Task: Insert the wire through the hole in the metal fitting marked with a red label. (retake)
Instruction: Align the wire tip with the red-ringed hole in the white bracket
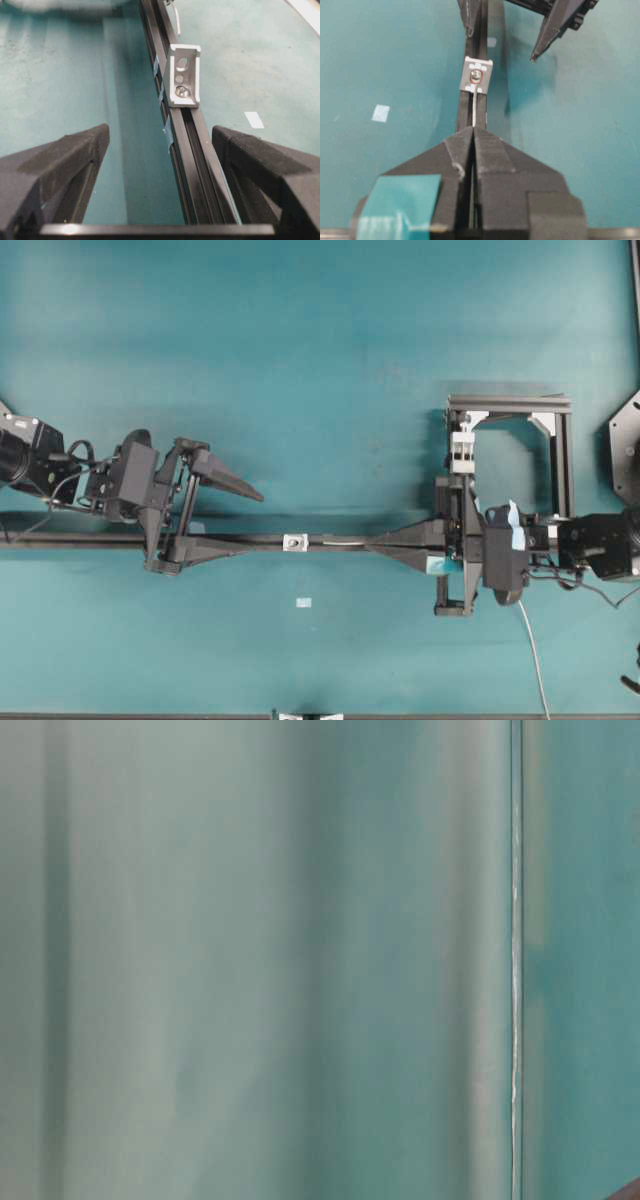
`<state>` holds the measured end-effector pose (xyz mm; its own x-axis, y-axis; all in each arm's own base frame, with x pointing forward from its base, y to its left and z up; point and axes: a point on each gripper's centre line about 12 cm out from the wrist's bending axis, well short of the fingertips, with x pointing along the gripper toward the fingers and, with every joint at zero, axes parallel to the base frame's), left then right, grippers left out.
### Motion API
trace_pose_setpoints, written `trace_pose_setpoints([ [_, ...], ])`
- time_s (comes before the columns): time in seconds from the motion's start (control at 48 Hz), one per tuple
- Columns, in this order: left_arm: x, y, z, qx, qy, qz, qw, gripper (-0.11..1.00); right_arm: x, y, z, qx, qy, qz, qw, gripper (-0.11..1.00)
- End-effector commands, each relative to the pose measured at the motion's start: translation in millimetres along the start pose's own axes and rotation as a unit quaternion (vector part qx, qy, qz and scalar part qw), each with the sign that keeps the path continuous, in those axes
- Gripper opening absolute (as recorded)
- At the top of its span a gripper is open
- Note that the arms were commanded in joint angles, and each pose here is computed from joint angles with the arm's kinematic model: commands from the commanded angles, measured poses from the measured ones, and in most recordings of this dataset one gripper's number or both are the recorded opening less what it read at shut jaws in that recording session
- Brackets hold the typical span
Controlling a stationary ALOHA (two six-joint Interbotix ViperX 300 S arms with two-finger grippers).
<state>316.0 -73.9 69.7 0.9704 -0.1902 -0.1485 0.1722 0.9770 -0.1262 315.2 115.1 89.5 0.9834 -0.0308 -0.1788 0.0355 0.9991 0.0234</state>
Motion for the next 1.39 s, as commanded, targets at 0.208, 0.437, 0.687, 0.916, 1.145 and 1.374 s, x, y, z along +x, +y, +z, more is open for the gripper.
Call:
trace_pose_setpoints([
  [0.208,4.8,-2.2,8.1,-0.005,-0.019,-0.003,0.9998,0.66,1.5,2.7,2.1,0.009,-0.009,-0.002,0.9999,0.03],
  [0.437,4.8,-2.3,8.4,-0.005,-0.019,-0.003,0.9998,0.65,2.0,2.5,0.9,0.023,-0.007,-0.003,0.9997,0.03],
  [0.687,4.8,-2.2,7.9,-0.005,-0.018,-0.003,0.9998,0.65,3.8,2.9,0.9,0.043,-0.006,-0.007,0.999,0.03],
  [0.916,5.2,-2.2,8.1,-0.005,-0.018,-0.003,0.9998,0.65,7.4,5.9,4.0,0.052,-0.01,-0.005,0.9986,0.03],
  [1.145,5.2,-2.0,7.9,-0.005,-0.017,-0.002,0.9998,0.65,8.8,6.7,3.9,0.055,-0.006,-0.006,0.9985,0.03],
  [1.374,5.2,-2.3,8.2,-0.005,-0.017,-0.003,0.9998,0.65,9.1,6.6,4.2,0.056,-0.007,-0.007,0.9984,0.03],
])
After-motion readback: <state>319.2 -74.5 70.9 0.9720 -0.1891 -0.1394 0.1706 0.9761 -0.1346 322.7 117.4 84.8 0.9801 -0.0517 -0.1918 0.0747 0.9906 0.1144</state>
